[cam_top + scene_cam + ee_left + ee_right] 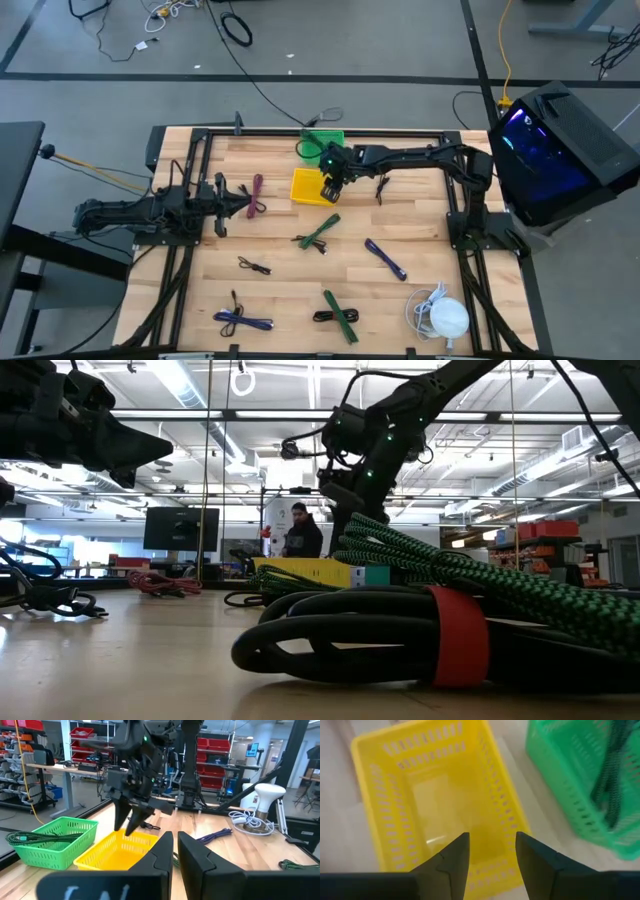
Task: Pick & Place USB Port
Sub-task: Adjust the baskets
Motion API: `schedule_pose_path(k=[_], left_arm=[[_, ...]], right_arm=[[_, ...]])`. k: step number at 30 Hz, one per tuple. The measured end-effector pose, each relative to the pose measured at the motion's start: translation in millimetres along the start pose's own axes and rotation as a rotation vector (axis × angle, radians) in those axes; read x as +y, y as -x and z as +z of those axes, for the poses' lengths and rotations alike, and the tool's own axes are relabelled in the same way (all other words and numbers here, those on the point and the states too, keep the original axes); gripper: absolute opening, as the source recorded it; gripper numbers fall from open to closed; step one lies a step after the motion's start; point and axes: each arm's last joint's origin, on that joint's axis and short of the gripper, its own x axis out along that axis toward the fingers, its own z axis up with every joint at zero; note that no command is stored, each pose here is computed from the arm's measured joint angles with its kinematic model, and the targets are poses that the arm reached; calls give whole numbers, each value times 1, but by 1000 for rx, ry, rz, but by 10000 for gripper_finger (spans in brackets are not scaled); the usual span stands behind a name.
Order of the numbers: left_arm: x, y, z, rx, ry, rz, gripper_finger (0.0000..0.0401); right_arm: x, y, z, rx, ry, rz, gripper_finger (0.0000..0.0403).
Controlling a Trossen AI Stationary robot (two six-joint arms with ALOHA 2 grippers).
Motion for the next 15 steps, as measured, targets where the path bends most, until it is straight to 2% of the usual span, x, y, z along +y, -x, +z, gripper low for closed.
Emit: schedule_pose_path(k=[4,6,15], left_arm=[[0,0,0,-1,-1,0,30],[0,0,0,0,-2,0,30],[0,0,0,-1,-7,0,30]], right_arm=[[-2,-7,-9,7,-5,-16,162],[-4,-11,-15,14,-9,-62,162],[-20,-13,-15,-2,-38,-125,162]])
